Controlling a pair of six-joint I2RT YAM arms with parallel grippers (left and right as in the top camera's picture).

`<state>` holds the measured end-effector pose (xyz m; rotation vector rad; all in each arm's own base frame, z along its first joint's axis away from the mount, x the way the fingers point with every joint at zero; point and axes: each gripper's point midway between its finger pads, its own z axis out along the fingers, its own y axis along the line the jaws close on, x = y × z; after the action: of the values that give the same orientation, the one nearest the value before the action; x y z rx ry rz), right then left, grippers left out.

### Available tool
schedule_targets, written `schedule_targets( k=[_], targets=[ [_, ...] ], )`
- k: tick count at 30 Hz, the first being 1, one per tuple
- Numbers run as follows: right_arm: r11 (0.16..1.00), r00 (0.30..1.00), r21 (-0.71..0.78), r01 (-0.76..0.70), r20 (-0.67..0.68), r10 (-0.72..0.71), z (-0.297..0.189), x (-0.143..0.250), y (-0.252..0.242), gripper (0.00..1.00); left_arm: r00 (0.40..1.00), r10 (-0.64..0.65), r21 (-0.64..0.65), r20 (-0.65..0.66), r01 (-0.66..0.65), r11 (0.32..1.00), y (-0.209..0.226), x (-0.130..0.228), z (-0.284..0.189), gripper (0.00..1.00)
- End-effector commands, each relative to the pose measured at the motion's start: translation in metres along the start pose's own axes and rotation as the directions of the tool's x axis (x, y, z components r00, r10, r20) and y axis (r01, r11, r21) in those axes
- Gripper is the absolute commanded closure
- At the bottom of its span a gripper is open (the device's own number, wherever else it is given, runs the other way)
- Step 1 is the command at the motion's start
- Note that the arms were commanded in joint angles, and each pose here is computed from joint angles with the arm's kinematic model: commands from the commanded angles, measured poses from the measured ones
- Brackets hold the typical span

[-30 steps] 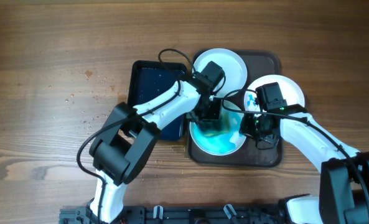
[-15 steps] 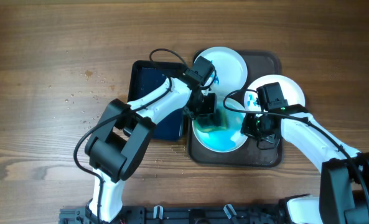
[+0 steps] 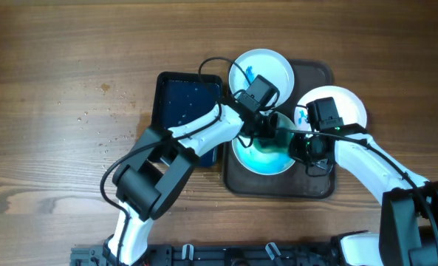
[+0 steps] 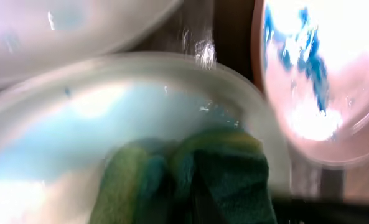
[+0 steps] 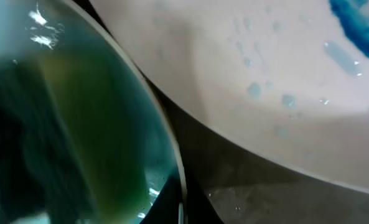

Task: Clean dirty plates on tray and stack at the side
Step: 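Scrub the plate with the sponge while right gripper holds the rim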

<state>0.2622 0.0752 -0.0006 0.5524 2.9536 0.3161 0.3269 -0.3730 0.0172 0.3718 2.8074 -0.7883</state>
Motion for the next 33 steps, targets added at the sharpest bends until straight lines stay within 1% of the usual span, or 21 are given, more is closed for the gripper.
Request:
schedule_targets(
  k=[1, 2, 5, 8, 12, 15, 18, 20, 22, 23, 24, 26, 28, 30, 31, 32, 33],
  targets=[
    [0.997, 0.999, 0.074, -0.009, -0.031, 0.011, 0.01, 0.01, -0.016, 0.96, 0.98, 0.005, -0.251, 0.198, 0.046, 0.967, 0.054, -0.039, 0.0, 0.96],
    [0.997, 0.999, 0.074, -0.009, -0.032, 0.011, 0.01, 0.01, -0.016, 0.96, 0.973, 0.018, -0.307, 0.23, 0.056, 0.95, 0.066, -0.045, -0.005, 0.96],
    [0.997, 0.999, 0.076, -0.005, -0.035, 0.008, 0.01, 0.011, -0.016, 0.96, 0.957, 0.1, -0.441, 0.272, 0.032, 0.897, 0.093, -0.06, -0.019, 0.96],
    [0.997, 0.999, 0.076, -0.005, -0.035, 0.008, 0.01, 0.011, -0.016, 0.96, 0.951, 0.143, -0.532, 0.272, 0.025, 0.846, 0.114, -0.065, -0.031, 0.96],
    [0.997, 0.999, 0.077, -0.006, -0.036, 0.008, 0.01, 0.011, -0.016, 0.96, 0.97, 0.131, -0.653, 0.206, 0.036, 0.757, 0.145, -0.049, -0.046, 0.96],
    [0.997, 0.999, 0.077, -0.009, -0.036, 0.012, 0.01, 0.011, -0.016, 0.96, 0.984, 0.118, -0.71, 0.135, 0.013, 0.704, 0.158, -0.031, -0.053, 0.96],
    [0.997, 0.999, 0.079, -0.024, -0.036, 0.027, 0.01, 0.011, -0.017, 0.96, 0.995, 0.089, -0.743, 0.049, -0.023, 0.669, 0.166, -0.011, -0.06, 0.96],
    [0.996, 0.998, 0.08, -0.047, -0.034, 0.05, 0.01, 0.011, -0.017, 0.96, 0.998, 0.061, -0.742, -0.01, -0.048, 0.669, 0.168, 0.003, -0.062, 0.96],
    [0.994, 0.997, 0.08, -0.074, -0.03, 0.077, 0.01, 0.011, -0.016, 0.96, 0.993, 0.039, -0.673, -0.112, -0.105, 0.732, 0.158, 0.022, -0.054, 0.96],
    [0.993, 0.996, 0.079, -0.088, -0.027, 0.09, 0.01, 0.01, -0.016, 0.96, 0.984, 0.049, -0.611, -0.173, -0.146, 0.778, 0.149, 0.032, -0.049, 0.96],
    [0.993, 0.995, 0.077, -0.091, -0.024, 0.094, 0.011, 0.009, -0.016, 0.96, 0.97, 0.063, -0.531, -0.233, -0.181, 0.828, 0.137, 0.042, -0.042, 0.96],
    [0.992, 0.995, 0.073, -0.099, -0.019, 0.101, 0.011, 0.008, -0.015, 0.96, 0.944, 0.093, -0.344, -0.317, -0.206, 0.916, 0.107, 0.059, -0.033, 0.96],
    [0.99, 0.993, 0.074, -0.116, -0.018, 0.118, 0.011, 0.008, -0.015, 0.96, 0.925, 0.111, -0.171, -0.364, -0.184, 0.968, 0.078, 0.072, -0.03, 0.96],
    [0.99, 0.993, 0.072, -0.119, -0.015, 0.121, 0.011, 0.008, -0.014, 0.95, 0.911, 0.109, 0.018, -0.398, -0.11, 0.994, 0.044, 0.083, -0.03, 0.96],
    [0.99, 0.992, 0.072, -0.124, -0.015, 0.125, 0.011, 0.008, -0.015, 0.96, 0.905, 0.114, 0.109, -0.411, -0.075, 0.991, 0.026, 0.086, -0.032, 0.96],
    [0.99, 0.992, 0.071, -0.123, -0.013, 0.124, 0.011, 0.007, -0.014, 0.96, 0.901, 0.121, 0.163, -0.417, -0.057, 0.985, 0.015, 0.089, -0.033, 0.96],
    [0.99, 0.992, 0.07, -0.123, -0.013, 0.125, 0.011, 0.007, -0.014, 0.96, 0.899, 0.126, 0.191, -0.42, -0.048, 0.98, 0.008, 0.09, -0.033, 0.96]
  ],
)
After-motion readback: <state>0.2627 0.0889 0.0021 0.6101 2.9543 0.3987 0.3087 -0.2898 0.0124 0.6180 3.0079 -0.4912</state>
